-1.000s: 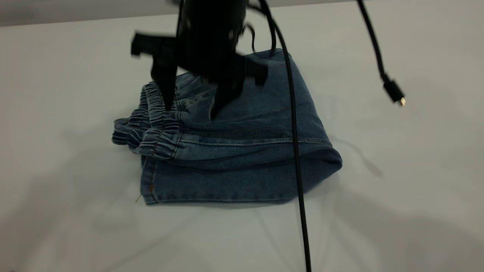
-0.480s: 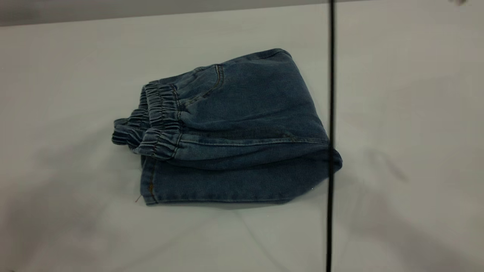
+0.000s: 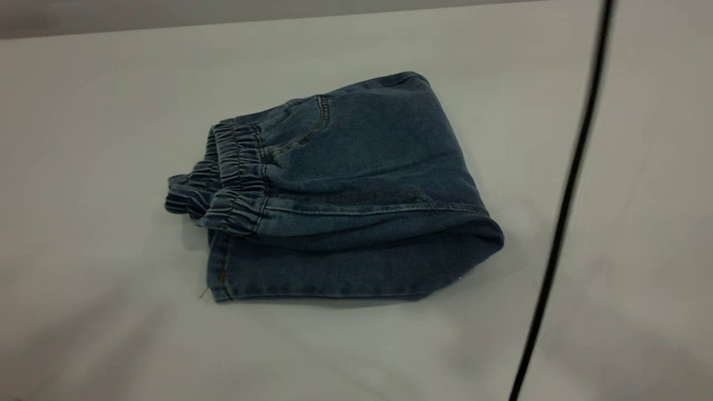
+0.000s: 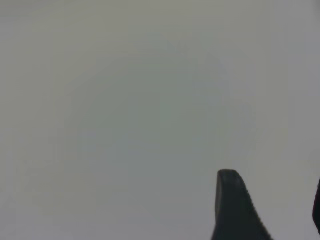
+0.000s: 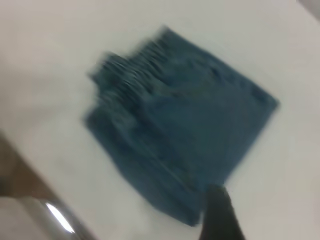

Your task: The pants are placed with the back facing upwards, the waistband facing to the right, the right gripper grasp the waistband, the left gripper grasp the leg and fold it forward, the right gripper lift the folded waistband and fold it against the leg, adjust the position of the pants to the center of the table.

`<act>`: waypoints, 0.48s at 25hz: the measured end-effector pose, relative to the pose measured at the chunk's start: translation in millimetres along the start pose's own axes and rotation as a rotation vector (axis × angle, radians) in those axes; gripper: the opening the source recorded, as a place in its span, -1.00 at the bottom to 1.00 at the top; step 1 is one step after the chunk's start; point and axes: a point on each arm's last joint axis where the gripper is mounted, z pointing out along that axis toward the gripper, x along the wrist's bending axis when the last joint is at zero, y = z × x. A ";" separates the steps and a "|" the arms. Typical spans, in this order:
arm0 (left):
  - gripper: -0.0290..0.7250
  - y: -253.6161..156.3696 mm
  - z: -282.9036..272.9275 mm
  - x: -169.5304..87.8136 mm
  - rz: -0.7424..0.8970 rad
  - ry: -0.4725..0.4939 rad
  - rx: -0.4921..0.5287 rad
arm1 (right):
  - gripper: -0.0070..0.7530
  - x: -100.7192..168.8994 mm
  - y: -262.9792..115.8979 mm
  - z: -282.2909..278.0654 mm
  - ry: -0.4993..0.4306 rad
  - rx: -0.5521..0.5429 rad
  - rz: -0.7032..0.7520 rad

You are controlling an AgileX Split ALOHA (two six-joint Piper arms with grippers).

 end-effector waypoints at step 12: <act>0.03 -18.3 -104.8 -54.3 -0.139 -0.165 0.210 | -0.01 23.5 -139.3 -122.0 0.112 -0.357 0.000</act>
